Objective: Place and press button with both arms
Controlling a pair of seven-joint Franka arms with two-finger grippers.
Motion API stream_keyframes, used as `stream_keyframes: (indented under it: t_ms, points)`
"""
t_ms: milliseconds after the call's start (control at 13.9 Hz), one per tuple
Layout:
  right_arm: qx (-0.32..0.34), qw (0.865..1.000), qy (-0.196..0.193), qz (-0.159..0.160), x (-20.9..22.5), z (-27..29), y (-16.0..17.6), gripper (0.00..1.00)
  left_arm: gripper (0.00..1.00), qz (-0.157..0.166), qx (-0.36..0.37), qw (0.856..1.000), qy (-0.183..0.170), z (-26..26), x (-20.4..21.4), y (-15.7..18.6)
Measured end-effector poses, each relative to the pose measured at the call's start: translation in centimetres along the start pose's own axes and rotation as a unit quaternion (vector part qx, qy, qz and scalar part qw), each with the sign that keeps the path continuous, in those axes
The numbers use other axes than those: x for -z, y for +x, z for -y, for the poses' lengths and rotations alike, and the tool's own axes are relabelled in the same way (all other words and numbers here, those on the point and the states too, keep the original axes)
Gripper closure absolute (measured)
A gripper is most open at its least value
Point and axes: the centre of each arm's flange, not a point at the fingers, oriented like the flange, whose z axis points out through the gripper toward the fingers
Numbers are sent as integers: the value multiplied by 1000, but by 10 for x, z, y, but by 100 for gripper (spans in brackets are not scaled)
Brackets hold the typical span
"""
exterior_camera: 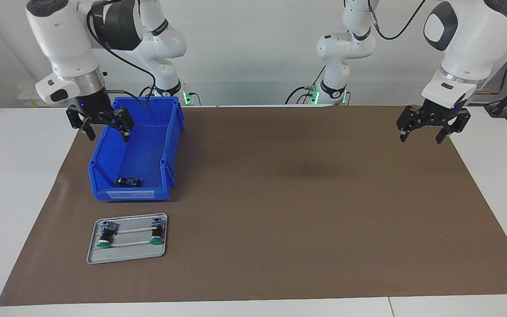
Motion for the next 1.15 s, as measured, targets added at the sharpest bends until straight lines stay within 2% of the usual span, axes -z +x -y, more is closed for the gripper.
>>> stream_keyframes:
  t_ms: [144, 287, 575, 1149]
  points:
    - [-7, 1000, -2, 8, 42, -6, -4, 0, 0, 0, 0, 1000, 0, 0, 0, 0]
    - [-12, 1000, -4, 23, 64, -12, -10, 0, 0, 0, 0, 1000, 0, 0, 0, 0]
    - [-13, 999, -7, 51, 51, -13, -9, 0, 0, 0, 0, 1000, 0, 0, 0, 0]
    - [-12, 998, -8, 54, 47, -13, -8, 0, 0, 0, 0, 1000, 0, 0, 0, 0]
